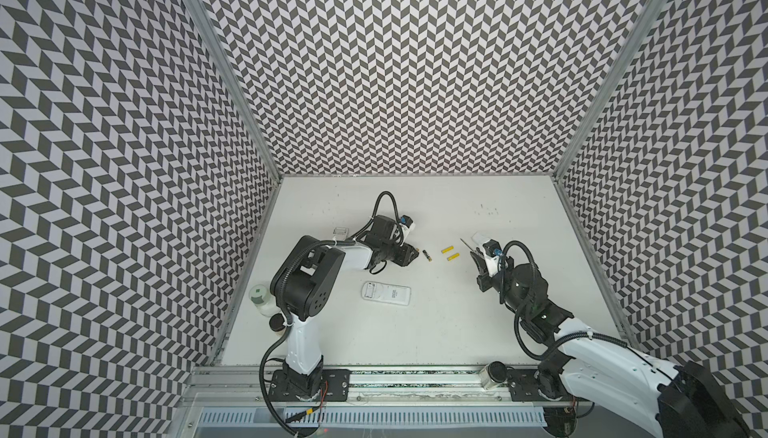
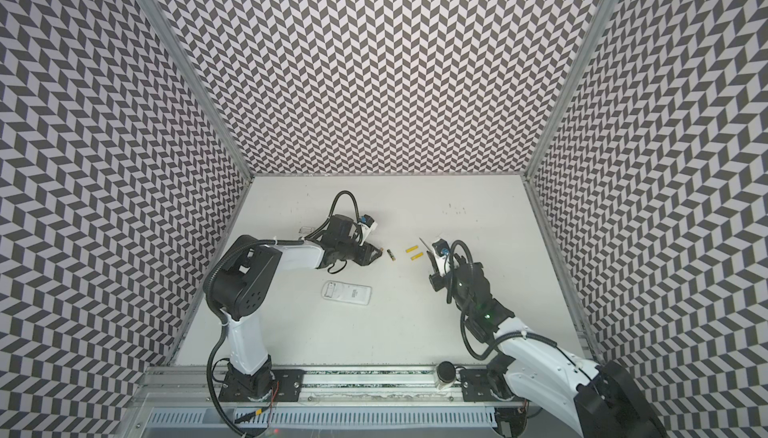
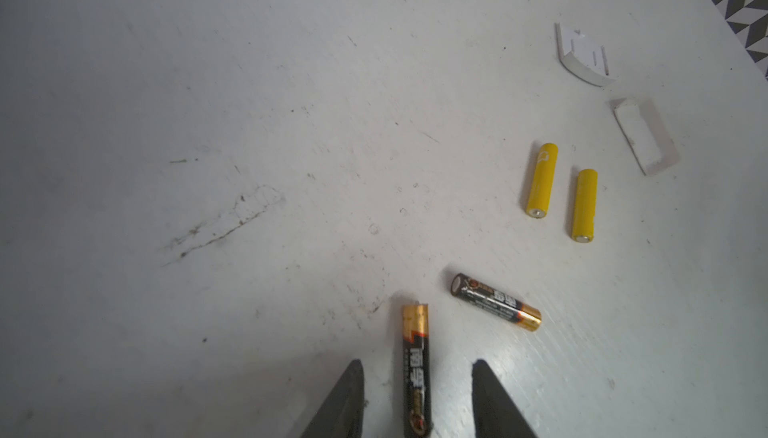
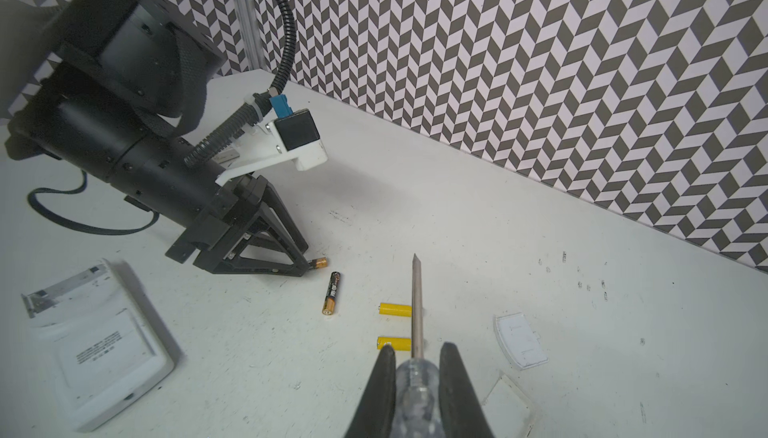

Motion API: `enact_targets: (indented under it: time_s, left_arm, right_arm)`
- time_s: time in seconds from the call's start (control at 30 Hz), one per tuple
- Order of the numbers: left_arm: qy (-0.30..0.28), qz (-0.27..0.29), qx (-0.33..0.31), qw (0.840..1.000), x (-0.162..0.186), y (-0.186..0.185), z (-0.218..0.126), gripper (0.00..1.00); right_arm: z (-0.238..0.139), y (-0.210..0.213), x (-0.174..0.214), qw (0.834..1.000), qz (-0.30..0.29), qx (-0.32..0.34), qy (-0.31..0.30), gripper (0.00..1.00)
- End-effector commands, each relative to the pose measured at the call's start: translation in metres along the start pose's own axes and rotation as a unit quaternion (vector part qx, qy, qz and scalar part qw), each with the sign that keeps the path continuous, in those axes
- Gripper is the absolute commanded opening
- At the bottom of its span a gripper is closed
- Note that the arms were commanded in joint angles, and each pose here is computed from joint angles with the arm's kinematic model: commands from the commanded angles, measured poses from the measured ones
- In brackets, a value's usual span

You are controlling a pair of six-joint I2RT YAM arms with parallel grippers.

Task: Unload the batteries from the remote control
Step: 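Open the left gripper to drop the battery beside the other one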

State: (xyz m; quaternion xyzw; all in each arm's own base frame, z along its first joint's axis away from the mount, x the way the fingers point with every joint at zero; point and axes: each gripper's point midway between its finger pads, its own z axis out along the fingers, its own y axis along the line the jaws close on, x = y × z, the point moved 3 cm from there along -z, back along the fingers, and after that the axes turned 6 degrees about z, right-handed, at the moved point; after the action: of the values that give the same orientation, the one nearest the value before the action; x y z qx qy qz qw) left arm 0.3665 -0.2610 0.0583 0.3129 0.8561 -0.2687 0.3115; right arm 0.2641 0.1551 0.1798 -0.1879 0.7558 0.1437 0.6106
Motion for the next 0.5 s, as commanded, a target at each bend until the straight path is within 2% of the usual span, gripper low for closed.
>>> enact_targets:
  time_s: [0.0, 0.23, 0.37, 0.47]
  left_arm:
    - [-0.026, 0.026, -0.014, 0.999, -0.023, -0.004, -0.022, 0.54]
    - [-0.098, 0.077, -0.044, 0.991, -0.059, -0.003, -0.075, 0.68]
    - [-0.103, 0.144, -0.065, 0.982, -0.066, -0.002, -0.09, 0.79]
    - [-0.111, 0.176, -0.103, 0.973, -0.074, 0.009, -0.106, 0.86]
  right_arm:
    - [0.0, 0.004, -0.019, 0.999, 0.004, -0.019, -0.037, 0.0]
    - [0.015, 0.037, -0.014, 0.991, -0.001, -0.129, -0.02, 0.0]
    - [0.027, 0.055, -0.011, 0.982, 0.023, -0.188, 0.003, 0.0]
    - [0.033, 0.068, 0.005, 0.972, 0.046, -0.231, 0.025, 0.0]
